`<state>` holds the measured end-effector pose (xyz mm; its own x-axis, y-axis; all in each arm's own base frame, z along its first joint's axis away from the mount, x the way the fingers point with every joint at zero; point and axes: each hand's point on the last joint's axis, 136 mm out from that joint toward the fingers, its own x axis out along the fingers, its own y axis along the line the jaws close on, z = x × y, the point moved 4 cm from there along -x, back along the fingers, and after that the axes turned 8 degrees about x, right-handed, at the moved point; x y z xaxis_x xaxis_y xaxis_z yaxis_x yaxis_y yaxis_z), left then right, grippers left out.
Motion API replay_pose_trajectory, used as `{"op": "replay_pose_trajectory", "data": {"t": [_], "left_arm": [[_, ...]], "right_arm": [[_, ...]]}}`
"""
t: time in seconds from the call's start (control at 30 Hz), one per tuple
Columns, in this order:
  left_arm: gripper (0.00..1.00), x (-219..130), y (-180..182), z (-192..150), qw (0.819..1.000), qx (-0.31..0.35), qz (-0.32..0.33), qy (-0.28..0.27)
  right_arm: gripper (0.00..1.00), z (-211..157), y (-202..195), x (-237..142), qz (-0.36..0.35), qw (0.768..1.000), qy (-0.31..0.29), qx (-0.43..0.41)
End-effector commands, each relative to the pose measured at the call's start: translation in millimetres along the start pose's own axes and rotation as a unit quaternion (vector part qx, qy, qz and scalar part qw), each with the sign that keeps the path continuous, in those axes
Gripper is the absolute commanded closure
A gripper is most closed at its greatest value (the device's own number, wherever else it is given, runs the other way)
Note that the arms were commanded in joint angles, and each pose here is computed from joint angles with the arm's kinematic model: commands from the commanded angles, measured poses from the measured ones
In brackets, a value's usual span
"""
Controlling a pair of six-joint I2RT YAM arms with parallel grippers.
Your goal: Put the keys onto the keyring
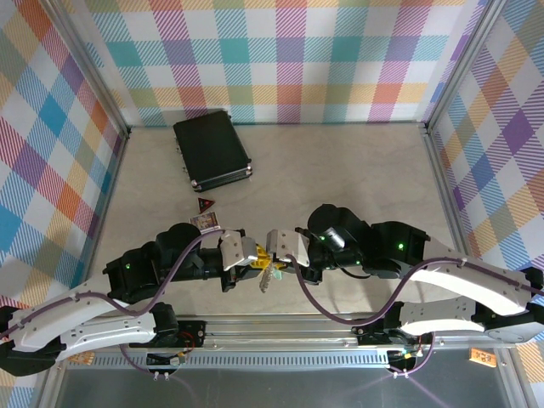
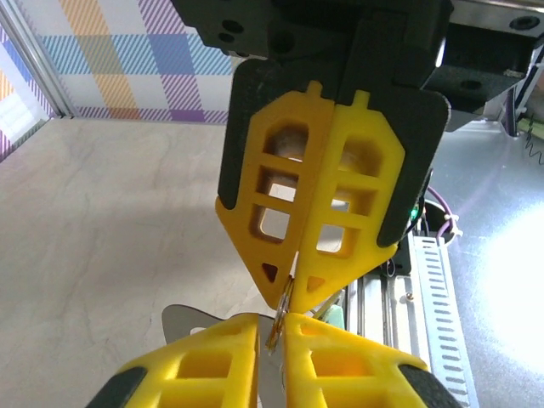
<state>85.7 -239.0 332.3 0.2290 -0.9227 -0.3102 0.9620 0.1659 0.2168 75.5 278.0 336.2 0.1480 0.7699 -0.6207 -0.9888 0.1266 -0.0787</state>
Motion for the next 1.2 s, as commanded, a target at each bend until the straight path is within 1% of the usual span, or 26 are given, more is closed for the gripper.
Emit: {"op": "replay_pose_trajectory", "data": {"t": [0.0, 0.17, 0.33, 0.4, 0.63, 0.67, 0.7, 0.87, 0.93, 1.07, 1.17], "left_arm": [[0.87, -5, 4, 14, 1.000, 0.005, 0.007, -0.022], [0.88, -4, 3, 12, 1.000, 0.003, 0.005, -0.025], [0.89, -5, -1, 17, 0.999, -0.005, -0.010, -0.048], [1.00, -6, -3, 20, 0.998, -0.007, -0.017, -0.058], [1.00, -12, -4, 25, 0.997, -0.009, -0.014, -0.079], [1.00, -15, -2, 32, 0.995, -0.005, -0.005, -0.101], [1.00, -18, -1, 35, 0.994, -0.004, 0.000, -0.112], [1.00, -28, -1, 46, 0.988, -0.003, 0.004, -0.157], [1.00, -29, -2, 49, 0.986, -0.004, 0.002, -0.169], [1.00, -31, -3, 54, 0.980, -0.011, -0.002, -0.197], [1.00, -29, -5, 56, 0.978, -0.016, -0.013, -0.209]], "right_arm": [[1.00, 9, 3, -10, 0.010, 1.000, -0.013, -0.009], [1.00, 13, 8, -10, 0.027, 0.999, -0.026, -0.010], [1.00, 16, 8, -8, 0.028, 0.999, -0.038, -0.009], [1.00, 18, 7, -9, 0.024, 0.998, -0.051, -0.008], [1.00, 22, 13, -22, 0.035, 0.993, -0.117, 0.005], [1.00, 23, 13, -24, 0.034, 0.991, -0.126, 0.009], [1.00, 23, 12, -25, 0.031, 0.990, -0.135, 0.012], [0.85, 26, 10, -28, 0.022, 0.981, -0.191, 0.034], [0.83, 28, 9, -28, 0.022, 0.976, -0.212, 0.043], [0.82, 29, 9, -29, 0.020, 0.970, -0.236, 0.055], [0.78, 28, 11, -32, 0.028, 0.966, -0.250, 0.057]]}}
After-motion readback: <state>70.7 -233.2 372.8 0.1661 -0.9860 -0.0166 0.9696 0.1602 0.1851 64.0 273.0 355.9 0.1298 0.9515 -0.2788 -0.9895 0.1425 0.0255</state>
